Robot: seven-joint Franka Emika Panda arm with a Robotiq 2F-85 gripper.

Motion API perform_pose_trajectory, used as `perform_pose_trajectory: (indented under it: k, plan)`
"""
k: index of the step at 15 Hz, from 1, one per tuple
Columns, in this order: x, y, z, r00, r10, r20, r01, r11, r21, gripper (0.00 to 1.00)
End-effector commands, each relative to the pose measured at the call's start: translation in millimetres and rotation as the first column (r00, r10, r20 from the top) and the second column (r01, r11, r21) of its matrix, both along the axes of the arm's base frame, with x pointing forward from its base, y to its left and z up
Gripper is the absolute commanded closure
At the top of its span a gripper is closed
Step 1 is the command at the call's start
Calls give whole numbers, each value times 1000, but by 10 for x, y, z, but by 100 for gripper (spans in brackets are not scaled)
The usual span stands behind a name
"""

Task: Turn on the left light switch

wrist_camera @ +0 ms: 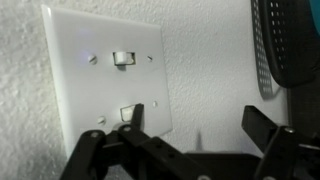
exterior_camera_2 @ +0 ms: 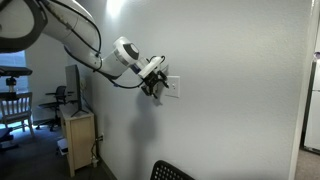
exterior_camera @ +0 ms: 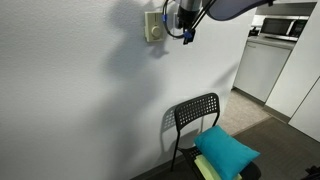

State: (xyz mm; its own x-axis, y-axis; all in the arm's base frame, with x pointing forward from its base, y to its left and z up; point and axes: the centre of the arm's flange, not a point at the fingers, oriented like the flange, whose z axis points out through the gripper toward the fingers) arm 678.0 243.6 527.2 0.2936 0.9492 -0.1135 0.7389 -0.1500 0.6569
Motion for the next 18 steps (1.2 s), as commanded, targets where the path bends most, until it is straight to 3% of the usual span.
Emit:
perform_pose_trajectory:
  k: [1, 9, 18]
  plan:
    - [-219, -60, 261, 999, -30, 20, 29, 999, 20, 0]
    - [-547, -141, 434, 992, -122, -7, 122, 990, 67, 0]
    - [-457, -76, 443, 989, -147, 3, 146, 984, 100, 0]
